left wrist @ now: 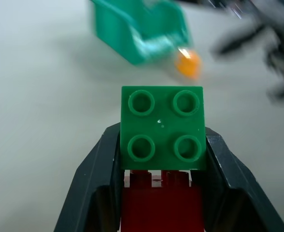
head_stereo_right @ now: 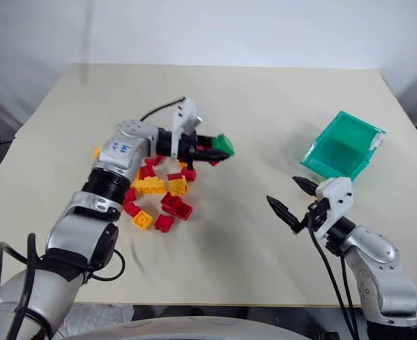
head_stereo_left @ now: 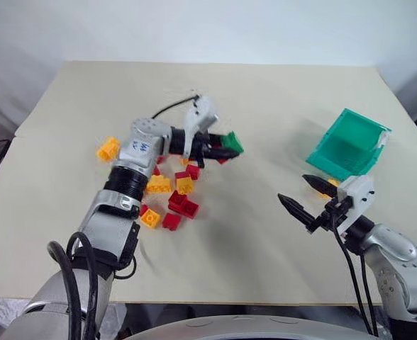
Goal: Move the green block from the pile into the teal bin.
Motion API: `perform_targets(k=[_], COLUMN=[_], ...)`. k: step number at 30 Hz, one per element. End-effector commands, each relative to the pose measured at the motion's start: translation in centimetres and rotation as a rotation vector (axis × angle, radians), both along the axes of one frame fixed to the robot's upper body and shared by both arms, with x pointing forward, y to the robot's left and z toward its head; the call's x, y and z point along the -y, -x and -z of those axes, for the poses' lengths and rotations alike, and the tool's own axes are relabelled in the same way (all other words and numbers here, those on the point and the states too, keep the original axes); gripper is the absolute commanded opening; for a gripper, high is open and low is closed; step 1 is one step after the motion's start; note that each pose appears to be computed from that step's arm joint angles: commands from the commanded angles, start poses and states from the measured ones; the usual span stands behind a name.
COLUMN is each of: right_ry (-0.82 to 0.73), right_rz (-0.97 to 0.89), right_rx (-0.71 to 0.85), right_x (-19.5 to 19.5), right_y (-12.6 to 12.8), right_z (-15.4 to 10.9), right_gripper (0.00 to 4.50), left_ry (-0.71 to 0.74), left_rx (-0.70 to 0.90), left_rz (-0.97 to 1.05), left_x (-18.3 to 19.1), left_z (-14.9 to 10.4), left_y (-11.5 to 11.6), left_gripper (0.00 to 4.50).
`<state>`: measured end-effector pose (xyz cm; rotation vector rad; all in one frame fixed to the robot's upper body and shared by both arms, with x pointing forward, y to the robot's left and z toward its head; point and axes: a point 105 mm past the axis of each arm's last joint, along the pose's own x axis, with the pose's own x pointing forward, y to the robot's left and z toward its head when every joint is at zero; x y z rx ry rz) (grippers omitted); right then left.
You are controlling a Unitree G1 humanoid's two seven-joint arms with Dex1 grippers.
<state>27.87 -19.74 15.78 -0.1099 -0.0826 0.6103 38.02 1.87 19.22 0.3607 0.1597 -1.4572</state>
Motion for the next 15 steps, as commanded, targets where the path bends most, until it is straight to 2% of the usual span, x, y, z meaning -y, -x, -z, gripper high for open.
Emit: perform_targets(k=[1,2,4,10,15], right_ry=[0.009,0.013,0.018,0.025,0.034], right_rz=[0.002,0.005,0.012,0.022,0.013], right_rx=[0.046,0.045,0.047,0.054,0.049], right_x=[0.2,0.3,0.6,0.9,0.8], right_y=[0.6,0.7,0.7,0.6,0.7], right_z=[-1.6,-1.6,-1.7,-2.1,-2.2], right_gripper=[4.50,4.50,4.50,4.50,4.50], left_ry=[-0.081,-0.093,-0.109,-0.094,-0.021], left_rx=[0.039,0.039,0.044,0.062,0.125], left_rz=[0.114,0.125,0.141,0.135,0.068], left_x=[1.9,2.3,2.9,3.4,2.4], left_z=[1.5,2.1,2.9,2.4,0.2], left_y=[1.6,1.8,2.0,1.9,0.7], left_gripper=[1.87,2.25,2.73,4.40,4.46])
